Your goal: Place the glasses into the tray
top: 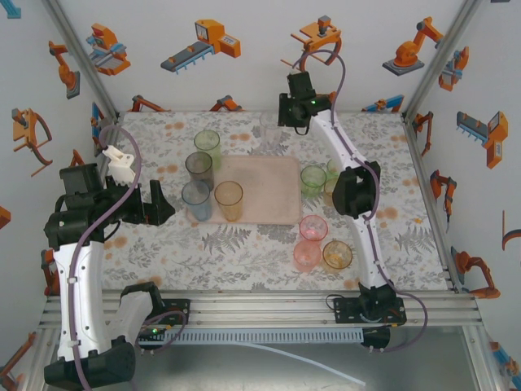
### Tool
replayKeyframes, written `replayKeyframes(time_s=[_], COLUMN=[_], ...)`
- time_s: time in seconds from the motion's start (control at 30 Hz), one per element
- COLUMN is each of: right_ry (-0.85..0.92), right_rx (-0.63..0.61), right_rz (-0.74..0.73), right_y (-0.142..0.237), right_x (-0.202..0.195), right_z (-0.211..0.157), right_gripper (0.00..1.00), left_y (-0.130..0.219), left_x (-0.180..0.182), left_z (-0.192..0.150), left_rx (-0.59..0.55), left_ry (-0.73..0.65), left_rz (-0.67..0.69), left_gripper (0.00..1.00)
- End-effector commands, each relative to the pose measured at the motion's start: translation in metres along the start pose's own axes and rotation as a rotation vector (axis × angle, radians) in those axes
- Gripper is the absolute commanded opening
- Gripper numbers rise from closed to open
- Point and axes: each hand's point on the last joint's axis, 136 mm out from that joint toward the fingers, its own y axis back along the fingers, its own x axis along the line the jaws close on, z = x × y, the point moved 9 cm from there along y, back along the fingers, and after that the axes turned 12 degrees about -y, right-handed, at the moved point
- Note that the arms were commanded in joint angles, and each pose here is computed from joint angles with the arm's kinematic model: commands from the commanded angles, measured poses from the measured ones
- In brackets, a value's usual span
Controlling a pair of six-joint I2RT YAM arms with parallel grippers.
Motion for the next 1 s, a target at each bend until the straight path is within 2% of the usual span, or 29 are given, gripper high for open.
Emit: replayKeyframes(time_s=[0.0,0.2,0.4,0.97], right_ry=[-0.014,-0.017,-0.023,-0.028], right_rx=[0.003,0.019,0.027,0.009], right_rz=[-0.026,-0.033,-0.022,0.002], right_y=[0.001,0.003,0.005,0.011], right_x=[-0.006,-0.010,-0.011,-0.008], right_z=[0.003,0.003,0.004,0.010], right_gripper=[0.41,0.36,0.25,0.03], left_y=[0.003,0.002,0.003,0.005], left_x=[-0.003,-0.003,-0.003,-0.003], left_z=[0.005,0.006,0.006,0.007], left_rx=[-0.031,-0.034,-0.039,-0.037], left_ry=[-0.008,-0.008,-0.009,-0.022], left_rz=[-0.012,-0.017,-0.016,-0.005], left_gripper=[0.97,0.97,0.97,0.97])
